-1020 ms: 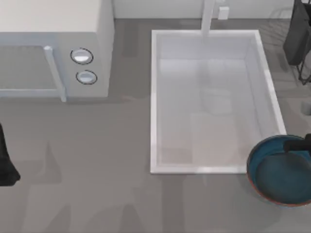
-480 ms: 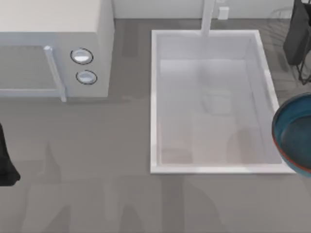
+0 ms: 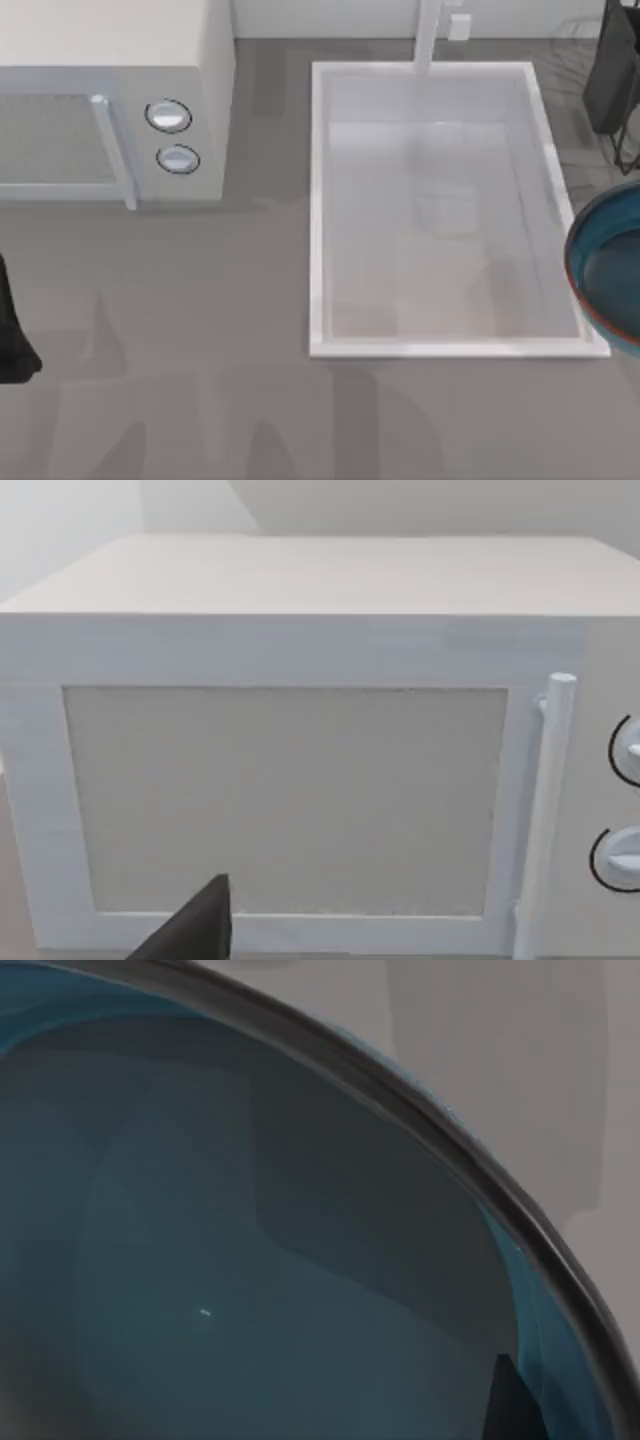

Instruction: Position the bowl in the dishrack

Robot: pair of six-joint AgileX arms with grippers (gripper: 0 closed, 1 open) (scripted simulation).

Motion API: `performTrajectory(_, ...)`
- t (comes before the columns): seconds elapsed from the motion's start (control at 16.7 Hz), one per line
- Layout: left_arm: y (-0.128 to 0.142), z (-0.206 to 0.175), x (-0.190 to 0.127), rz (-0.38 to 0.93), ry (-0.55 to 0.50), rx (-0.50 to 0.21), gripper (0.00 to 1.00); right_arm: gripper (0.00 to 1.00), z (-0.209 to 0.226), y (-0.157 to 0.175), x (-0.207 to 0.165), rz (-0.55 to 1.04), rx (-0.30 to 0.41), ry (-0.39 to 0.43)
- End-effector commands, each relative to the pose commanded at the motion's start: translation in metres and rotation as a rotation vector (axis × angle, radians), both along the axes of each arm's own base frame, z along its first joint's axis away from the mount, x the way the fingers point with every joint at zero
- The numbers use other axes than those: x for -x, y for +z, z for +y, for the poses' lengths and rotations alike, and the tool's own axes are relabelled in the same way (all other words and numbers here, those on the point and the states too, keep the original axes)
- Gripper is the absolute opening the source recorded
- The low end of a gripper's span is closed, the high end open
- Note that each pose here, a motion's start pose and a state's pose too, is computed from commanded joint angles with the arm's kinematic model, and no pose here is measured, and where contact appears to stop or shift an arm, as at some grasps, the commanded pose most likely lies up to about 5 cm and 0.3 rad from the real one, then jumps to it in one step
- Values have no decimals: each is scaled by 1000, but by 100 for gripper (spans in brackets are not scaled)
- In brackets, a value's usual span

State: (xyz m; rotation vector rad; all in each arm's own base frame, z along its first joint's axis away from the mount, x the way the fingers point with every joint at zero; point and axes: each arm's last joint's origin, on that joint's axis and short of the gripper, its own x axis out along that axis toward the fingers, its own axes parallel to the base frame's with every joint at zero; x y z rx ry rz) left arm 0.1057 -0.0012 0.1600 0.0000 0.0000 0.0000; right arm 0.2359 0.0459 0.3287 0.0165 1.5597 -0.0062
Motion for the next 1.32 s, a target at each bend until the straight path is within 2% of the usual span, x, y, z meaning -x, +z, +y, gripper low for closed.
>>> performTrajectory(0.18, 0, 0, 0, 0, 0, 0, 100, 0, -14, 3, -3, -95, -55, -53)
performTrajectory(0.3, 0, 0, 0, 0, 0, 0, 100, 0, -30, 7, -7, -212, -110, -106)
performTrajectory(0.48, 0, 0, 0, 0, 0, 0, 100, 0, -61, 16, -12, -463, -187, -178)
performTrajectory(0.66, 0, 0, 0, 0, 0, 0, 100, 0, -94, 31, -11, -777, -221, -203)
performTrajectory(0.84, 0, 0, 0, 0, 0, 0, 100, 0, -123, 52, 3, -1097, -188, -170)
performTrajectory(1.02, 0, 0, 0, 0, 0, 0, 100, 0, -142, 72, 26, -1355, -101, -98)
performTrajectory(1.14, 0, 0, 0, 0, 0, 0, 100, 0, -148, 82, 41, -1469, -40, -49)
performTrajectory(1.32, 0, 0, 0, 0, 0, 0, 100, 0, -151, 90, 56, -1554, 20, -5)
